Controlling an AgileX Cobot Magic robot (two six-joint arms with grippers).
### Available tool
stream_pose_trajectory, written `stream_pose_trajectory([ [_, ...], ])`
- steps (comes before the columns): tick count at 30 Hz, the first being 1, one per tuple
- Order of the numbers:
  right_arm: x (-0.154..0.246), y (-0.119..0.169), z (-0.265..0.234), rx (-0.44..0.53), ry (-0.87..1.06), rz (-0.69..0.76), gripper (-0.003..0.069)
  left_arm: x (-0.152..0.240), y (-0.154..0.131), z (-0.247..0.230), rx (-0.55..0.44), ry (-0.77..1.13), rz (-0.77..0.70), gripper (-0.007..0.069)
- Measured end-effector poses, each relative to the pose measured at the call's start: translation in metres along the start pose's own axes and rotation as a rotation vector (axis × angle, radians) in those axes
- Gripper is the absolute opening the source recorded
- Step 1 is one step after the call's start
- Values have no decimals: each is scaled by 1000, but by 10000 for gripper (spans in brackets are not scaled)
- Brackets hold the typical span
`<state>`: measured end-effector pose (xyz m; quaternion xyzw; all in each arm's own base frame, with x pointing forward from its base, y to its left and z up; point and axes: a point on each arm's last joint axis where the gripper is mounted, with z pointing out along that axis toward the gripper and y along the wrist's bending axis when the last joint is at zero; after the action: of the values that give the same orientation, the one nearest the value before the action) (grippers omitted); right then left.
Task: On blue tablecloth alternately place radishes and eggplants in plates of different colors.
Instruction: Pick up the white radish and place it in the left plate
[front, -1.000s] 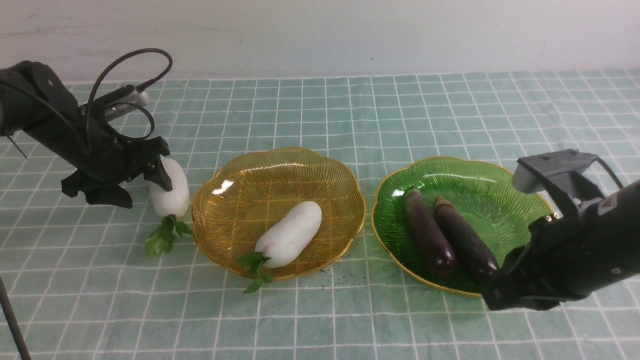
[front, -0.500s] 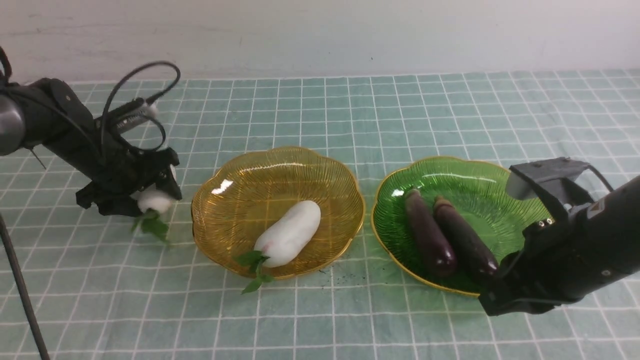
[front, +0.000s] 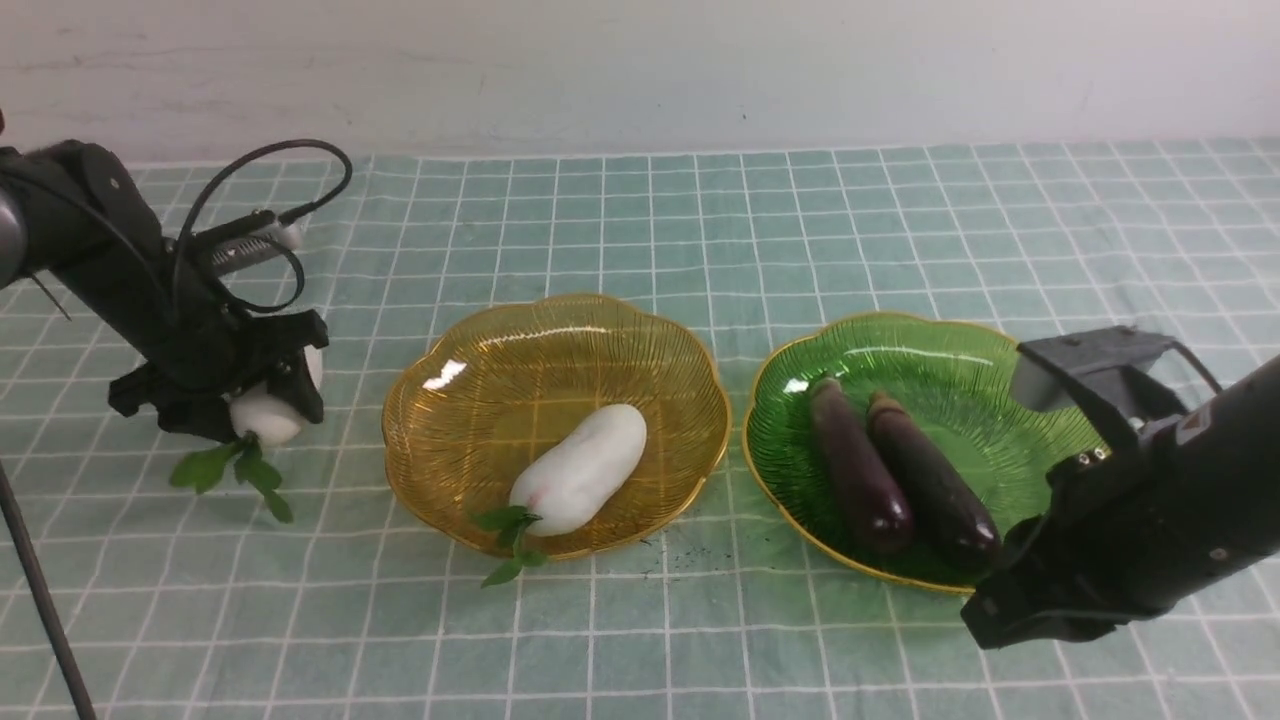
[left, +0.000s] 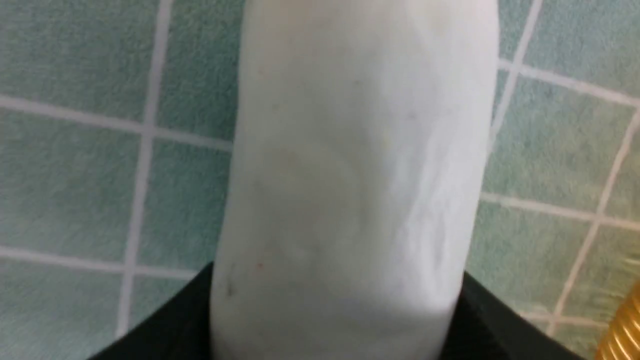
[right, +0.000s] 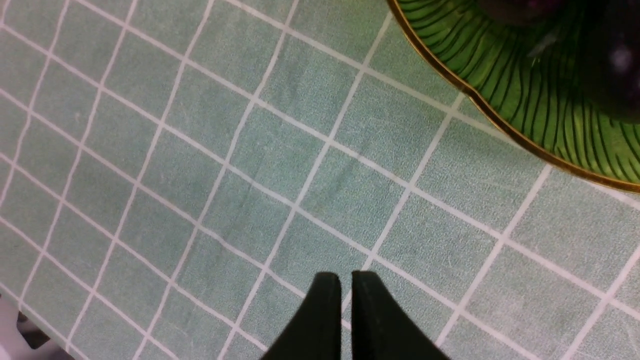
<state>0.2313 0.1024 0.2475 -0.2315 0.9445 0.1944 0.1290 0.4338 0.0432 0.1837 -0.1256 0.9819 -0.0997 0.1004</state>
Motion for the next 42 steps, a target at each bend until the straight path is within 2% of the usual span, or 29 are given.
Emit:
stream_pose_trajectory([
  [4, -1, -1, 0, 7, -16, -3, 22, -4, -14, -44, 27, -35, 58, 446],
  [7, -4, -2, 0, 18, -39, -3, 22, 1, -38, -68, 94, -33, 179, 446],
  [13, -5, 1, 0, -12, -54, -2, 22, 18, -92, -40, 180, 63, 374, 446],
  [20, 1, 14, -19, -52, -84, -107, 22, 37, -131, -2, 138, 144, 513, 446],
  [26, 22, 34, -60, -45, -152, -159, 22, 38, -139, 1, 122, 118, 544, 450],
  [29, 41, 45, -86, -15, -211, -182, 22, 39, -139, 1, 122, 119, 545, 490],
  [31, 62, 54, -111, 36, -282, -194, 22, 39, -139, 1, 122, 121, 545, 533],
  [34, 87, 63, -135, 102, -386, -202, 22, 39, -139, 1, 124, 128, 544, 554],
  [42, 160, 79, -181, 267, -772, -242, 22, 40, -145, -4, 177, 137, 524, 528],
])
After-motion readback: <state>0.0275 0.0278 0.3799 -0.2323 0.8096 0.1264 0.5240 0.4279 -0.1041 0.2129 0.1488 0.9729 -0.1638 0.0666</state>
